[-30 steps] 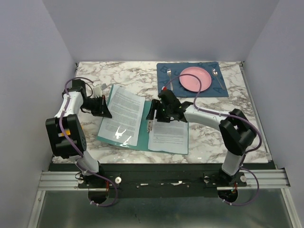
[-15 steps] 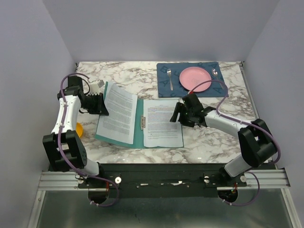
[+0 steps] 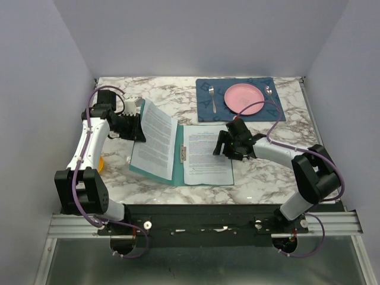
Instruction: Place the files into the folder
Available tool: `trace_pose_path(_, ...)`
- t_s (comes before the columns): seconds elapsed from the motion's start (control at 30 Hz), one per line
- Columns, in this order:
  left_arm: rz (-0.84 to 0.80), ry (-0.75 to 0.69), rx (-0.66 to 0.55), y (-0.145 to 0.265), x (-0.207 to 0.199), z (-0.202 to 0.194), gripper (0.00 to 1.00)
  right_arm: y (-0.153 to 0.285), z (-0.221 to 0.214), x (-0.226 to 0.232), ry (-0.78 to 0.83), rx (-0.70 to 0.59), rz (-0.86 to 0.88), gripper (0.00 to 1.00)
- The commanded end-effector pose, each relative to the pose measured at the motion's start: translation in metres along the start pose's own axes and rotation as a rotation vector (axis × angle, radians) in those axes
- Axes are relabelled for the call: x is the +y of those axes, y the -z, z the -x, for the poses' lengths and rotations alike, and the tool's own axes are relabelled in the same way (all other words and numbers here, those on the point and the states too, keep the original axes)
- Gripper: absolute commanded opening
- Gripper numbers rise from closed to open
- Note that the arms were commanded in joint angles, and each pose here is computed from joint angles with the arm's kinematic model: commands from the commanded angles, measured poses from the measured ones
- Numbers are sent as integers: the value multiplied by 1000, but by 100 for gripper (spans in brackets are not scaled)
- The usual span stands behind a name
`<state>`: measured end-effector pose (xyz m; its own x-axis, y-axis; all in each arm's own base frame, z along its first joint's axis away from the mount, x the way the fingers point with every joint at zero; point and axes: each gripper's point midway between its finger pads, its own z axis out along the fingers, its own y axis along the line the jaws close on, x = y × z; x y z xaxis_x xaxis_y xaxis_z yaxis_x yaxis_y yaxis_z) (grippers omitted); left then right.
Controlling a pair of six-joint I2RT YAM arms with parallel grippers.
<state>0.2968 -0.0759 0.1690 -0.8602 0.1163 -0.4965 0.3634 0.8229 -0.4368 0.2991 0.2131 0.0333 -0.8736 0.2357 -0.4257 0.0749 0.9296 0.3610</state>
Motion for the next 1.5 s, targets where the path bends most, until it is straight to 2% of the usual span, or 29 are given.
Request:
trace_pose_path(0.0, 36, -8, -36, 12, -5, 11, 24, 11, 16, -13, 45, -61, -66, 82)
trace_pose_path(0.2, 38, -13, -41, 13, -6, 11, 24, 19, 28, -23, 20, -90, -86, 83)
trace_pose_path(0.43, 16, -21, -49, 14, -16, 16, 24, 7, 18, -18, 4, -33, -39, 82)
trace_pose_path(0.57, -52, -27, -60, 15, -35, 17, 24, -2, 15, -2, -12, -9, 46, 82)
trace_pose_path(0.8, -163, -65, -37, 6, -76, 22, 26, -12, 8, 10, -38, 38, 91, 80)
trace_pose_path(1.07, -325, -93, 39, -14, -123, 25, 35, -21, -12, 22, -28, 100, 128, 80)
trace_pose_path(1.17, -370, -139, 66, -22, -143, 25, 41, -24, -18, 14, -36, 115, 86, 80)
trace_pose_path(1.33, -395, -172, 101, -37, -165, 30, 41, -8, -2, -23, 3, 20, -102, 84)
trace_pose_path(1.47, -396, -175, 128, -49, -169, 31, 41, 13, 13, -40, 6, -36, -174, 85)
